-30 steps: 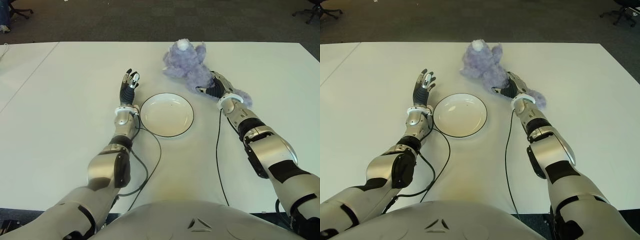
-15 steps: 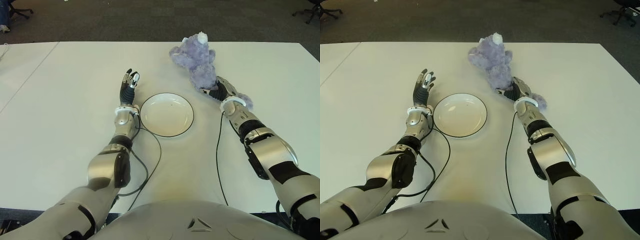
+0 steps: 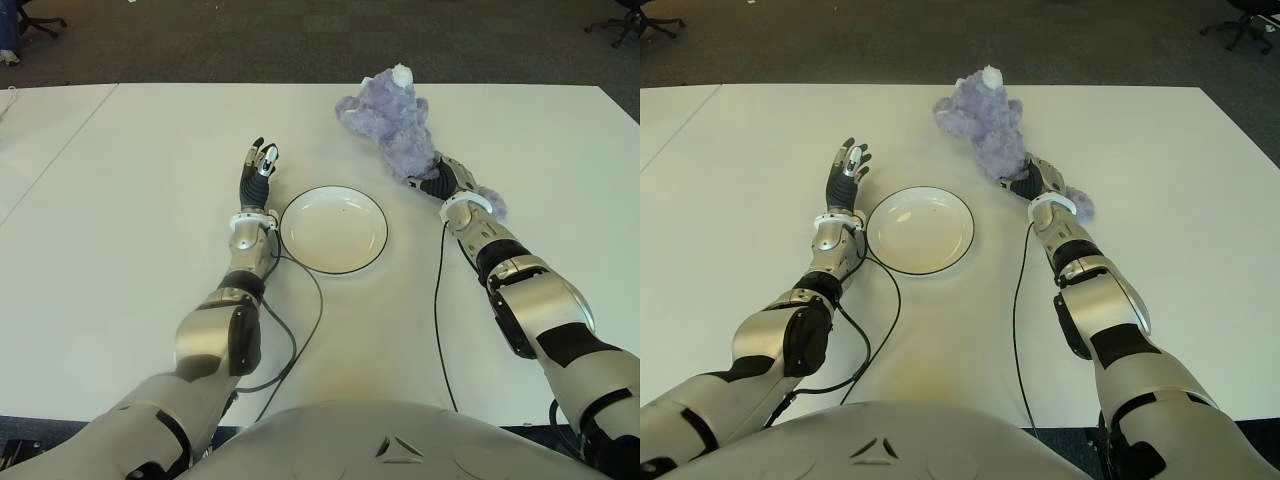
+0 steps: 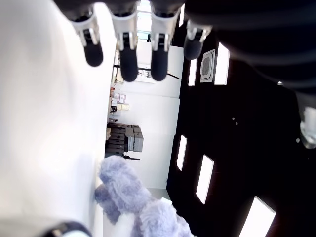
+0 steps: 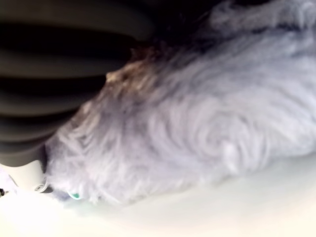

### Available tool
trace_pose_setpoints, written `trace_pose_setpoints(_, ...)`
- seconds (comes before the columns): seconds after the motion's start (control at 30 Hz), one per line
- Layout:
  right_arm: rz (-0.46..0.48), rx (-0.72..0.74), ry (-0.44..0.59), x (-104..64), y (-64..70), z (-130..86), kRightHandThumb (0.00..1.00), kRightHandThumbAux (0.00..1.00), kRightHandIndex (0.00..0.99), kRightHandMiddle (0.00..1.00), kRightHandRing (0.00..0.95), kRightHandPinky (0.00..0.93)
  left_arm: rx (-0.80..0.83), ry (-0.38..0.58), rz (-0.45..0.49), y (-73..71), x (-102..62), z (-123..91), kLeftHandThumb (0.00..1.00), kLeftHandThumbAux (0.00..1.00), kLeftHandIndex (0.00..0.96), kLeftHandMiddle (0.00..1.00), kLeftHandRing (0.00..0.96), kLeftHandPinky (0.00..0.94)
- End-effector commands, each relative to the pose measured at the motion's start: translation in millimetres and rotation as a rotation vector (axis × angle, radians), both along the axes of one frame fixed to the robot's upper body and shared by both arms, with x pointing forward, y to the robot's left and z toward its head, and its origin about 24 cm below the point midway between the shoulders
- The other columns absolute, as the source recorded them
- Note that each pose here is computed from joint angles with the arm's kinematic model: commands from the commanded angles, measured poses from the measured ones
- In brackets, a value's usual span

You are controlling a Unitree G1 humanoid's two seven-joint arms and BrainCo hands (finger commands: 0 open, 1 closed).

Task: Put the doll into the plate.

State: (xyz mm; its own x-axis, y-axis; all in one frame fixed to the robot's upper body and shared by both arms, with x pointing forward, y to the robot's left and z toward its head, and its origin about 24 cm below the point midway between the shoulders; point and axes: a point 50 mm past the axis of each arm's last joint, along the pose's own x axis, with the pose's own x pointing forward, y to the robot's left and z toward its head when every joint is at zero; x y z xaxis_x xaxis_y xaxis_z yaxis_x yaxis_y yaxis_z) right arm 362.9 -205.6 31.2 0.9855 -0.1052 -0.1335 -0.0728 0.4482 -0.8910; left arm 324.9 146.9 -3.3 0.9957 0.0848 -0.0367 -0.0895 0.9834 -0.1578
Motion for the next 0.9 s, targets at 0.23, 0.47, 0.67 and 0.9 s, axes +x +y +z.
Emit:
trace_pose_setpoints(0.23,-0.188,0.111,0.195,-41.7,-17.9,-56.9,0.504,0.662,0.662,0.752,0.75,0.772,-0.063,0.458,0.048,2.3,-96.3,-99.7,0.0,0.38,0.089,0.179,0.17,0.116)
trace_pose_setpoints(0.47,-0.259,0.198,0.15,-44.0,-27.0,-55.5,0.511,0.683,0.712,0.818,0.821,0.824,-0.093,0.445,0.05,1.1,-95.7,-98.9,0.0,0.376,0.075,0.163,0.158,0.081)
trace_pose_setpoints(0.67,-0.284,0.229,0.103,-44.6,-29.5,-53.8,0.512,0.683,0.715,0.826,0.825,0.821,-0.092,0.447,0.051,0.6,-95.2,-98.7,0.0,0.369,0.076,0.16,0.154,0.074)
trace_pose_setpoints(0.9,-0.284,0.248,0.048,-44.4,-32.7,-49.9,0.498,0.696,0.706,0.834,0.843,0.824,-0.101,0.445,0.05,0.2,-94.8,-98.5,0.0,0.367,0.081,0.166,0.155,0.067)
